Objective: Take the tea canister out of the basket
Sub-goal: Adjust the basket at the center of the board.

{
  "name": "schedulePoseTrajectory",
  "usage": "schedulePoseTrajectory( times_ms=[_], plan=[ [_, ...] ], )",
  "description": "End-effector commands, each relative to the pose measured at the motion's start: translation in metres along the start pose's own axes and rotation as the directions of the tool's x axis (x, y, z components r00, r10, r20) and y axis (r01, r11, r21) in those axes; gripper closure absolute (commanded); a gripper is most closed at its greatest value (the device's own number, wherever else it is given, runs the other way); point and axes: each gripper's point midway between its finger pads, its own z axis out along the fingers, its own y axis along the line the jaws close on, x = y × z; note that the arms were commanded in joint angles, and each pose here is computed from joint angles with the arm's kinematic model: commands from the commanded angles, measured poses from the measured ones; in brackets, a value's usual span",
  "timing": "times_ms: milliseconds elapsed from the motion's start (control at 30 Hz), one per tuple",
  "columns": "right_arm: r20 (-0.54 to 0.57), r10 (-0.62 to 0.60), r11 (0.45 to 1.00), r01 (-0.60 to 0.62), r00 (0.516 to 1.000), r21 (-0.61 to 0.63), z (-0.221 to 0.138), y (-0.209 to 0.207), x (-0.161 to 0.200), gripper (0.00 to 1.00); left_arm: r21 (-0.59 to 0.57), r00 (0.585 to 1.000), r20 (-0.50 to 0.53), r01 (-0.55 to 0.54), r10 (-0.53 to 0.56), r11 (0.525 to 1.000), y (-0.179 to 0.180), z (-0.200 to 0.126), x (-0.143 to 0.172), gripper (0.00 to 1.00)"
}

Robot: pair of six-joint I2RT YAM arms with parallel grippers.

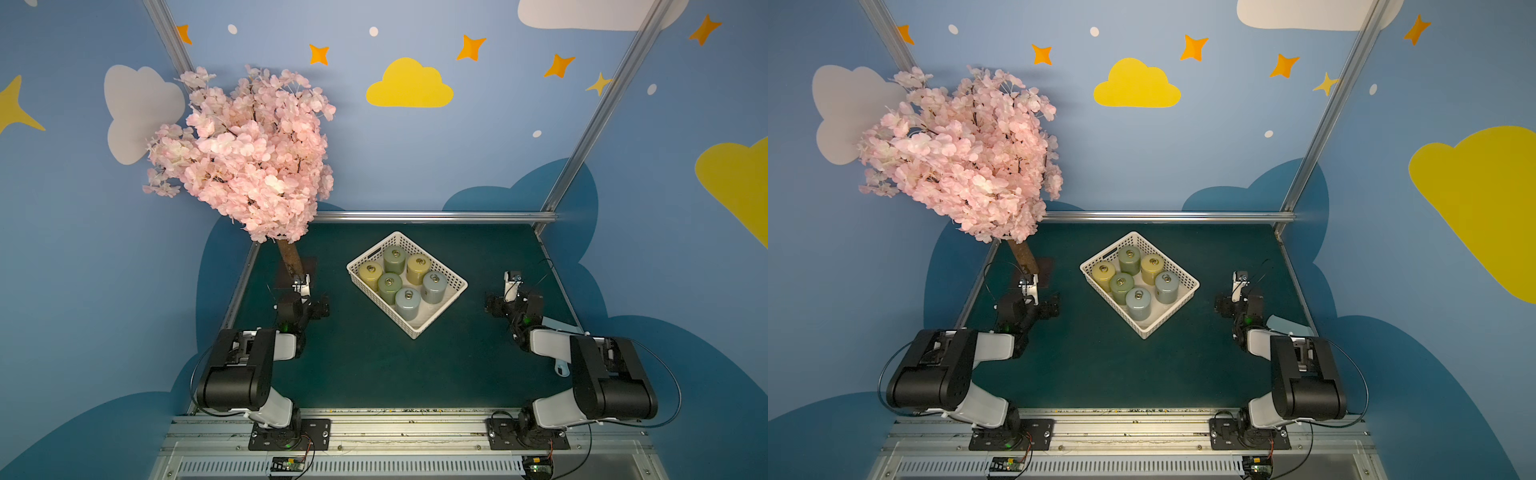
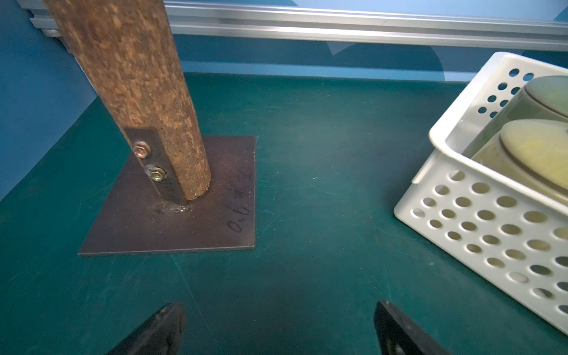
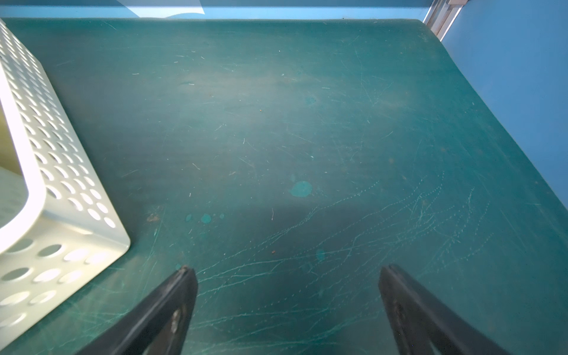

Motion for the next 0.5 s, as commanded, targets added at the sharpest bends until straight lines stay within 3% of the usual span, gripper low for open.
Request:
schedulePoseTrajectory(
  times_ms=[0,467],
  plan=[
    [0.026,-0.008,1.000,0.008,1.000,-0.004,-0.0005,0.0014,-0.0118,0.02,0.014,0.999,0.029,-0.015,0.014,1.000,-0.0027,0.0010,-0.0138,0.00],
    [0.028,-0.007,1.000,0.007,1.000,-0.007,-0.0005,0.0017,-0.0128,0.02,0.016,1.000,0.028,-0.013,0.012,1.000,-0.0029,0.0015,-0.0142,0.00]
  ],
)
